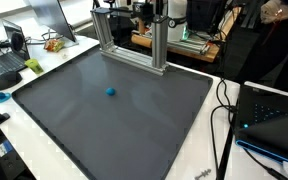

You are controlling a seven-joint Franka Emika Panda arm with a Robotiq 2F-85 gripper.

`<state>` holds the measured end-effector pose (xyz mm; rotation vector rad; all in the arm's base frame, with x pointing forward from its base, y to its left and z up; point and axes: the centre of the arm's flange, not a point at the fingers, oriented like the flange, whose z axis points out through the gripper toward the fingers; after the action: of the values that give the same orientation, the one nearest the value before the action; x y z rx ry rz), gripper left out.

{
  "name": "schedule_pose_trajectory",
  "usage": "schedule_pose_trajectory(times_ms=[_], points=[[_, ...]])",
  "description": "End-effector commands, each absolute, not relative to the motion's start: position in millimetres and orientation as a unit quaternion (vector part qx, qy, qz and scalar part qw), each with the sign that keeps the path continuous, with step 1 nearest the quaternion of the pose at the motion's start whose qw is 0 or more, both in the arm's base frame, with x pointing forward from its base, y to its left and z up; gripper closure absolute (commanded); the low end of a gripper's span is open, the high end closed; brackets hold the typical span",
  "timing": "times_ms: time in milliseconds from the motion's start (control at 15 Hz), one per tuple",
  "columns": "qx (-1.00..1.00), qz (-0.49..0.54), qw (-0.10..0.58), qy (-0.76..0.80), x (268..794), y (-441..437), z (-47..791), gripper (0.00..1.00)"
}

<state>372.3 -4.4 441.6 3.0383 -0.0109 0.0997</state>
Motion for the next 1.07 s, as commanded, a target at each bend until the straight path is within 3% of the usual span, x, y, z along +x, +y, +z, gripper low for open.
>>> schedule_pose_trajectory(times_ms=[0,1000], points=[[0.999,0.025,0.042,-0.001,377,-11,437,0.0],[1.0,-0.016,0.026,-0.004,363,-5,427,0.0]])
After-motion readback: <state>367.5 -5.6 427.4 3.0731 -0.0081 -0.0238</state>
